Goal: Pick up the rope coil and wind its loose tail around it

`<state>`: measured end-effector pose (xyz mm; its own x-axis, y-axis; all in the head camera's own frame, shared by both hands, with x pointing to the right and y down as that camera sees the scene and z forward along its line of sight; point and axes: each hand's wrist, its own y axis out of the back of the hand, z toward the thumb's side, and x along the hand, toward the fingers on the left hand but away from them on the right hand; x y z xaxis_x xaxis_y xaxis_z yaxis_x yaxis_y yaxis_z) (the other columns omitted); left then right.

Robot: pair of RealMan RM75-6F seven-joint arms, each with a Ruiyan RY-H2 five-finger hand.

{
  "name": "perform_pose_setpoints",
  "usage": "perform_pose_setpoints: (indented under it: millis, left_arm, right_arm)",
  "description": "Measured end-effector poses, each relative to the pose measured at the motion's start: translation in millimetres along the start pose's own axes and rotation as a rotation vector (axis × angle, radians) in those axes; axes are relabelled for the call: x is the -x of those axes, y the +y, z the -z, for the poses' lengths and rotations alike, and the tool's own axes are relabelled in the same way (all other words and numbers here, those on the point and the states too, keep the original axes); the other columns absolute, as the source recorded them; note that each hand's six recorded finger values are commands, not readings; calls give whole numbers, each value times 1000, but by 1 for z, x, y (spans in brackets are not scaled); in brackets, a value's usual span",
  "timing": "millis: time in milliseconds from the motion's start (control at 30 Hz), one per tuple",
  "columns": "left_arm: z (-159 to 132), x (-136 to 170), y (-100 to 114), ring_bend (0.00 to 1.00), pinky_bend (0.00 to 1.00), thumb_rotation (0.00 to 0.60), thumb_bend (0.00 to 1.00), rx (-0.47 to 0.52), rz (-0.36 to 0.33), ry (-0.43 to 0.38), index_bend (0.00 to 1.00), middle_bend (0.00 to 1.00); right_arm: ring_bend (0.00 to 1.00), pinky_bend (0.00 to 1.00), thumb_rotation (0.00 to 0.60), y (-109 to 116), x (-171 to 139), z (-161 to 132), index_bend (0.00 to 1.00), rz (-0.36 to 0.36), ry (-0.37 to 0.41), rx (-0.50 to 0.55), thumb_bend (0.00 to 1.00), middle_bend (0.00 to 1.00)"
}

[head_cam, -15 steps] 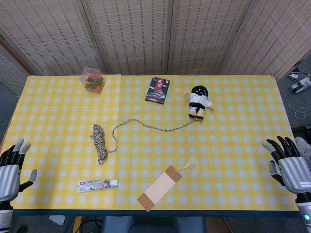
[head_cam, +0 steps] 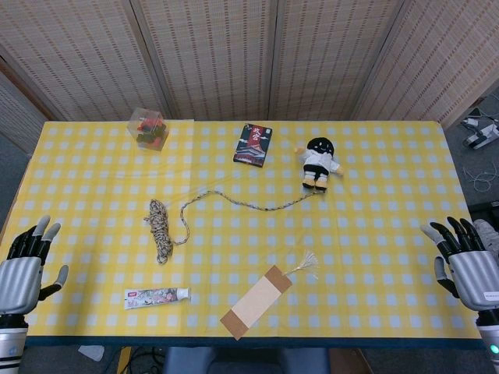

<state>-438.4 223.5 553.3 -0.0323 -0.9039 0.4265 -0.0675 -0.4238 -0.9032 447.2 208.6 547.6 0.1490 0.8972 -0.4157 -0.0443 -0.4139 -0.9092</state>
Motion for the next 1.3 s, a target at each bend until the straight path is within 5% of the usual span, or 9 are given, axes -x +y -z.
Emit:
perform_pose_setpoints:
  millis: [367,733,1133,1300]
  left_arm:
    - [-24,-38,2,125,68,600,397,-22,-2,-172,126,48]
    - [-72,-88,-12,119,67,600,397,-100,99,-397,147,62]
    - [-112,-143,-49,78,59,600,420,-109,311,-440,192,110]
    - [-126,-158,-60,77,51,511,420,-122,340,-436,238,148]
  right_arm:
    - [7,36,600,8,0,-1,172,16,0,-13,642,149]
    - [7,36,600,12,-2,-3,172,20,3,-19,642,149]
    - [7,36,600,14,-6,0,172,25,-9,-18,641,149]
    - [7,36,600,15,-7,1,172,24,-16,-19,641,149]
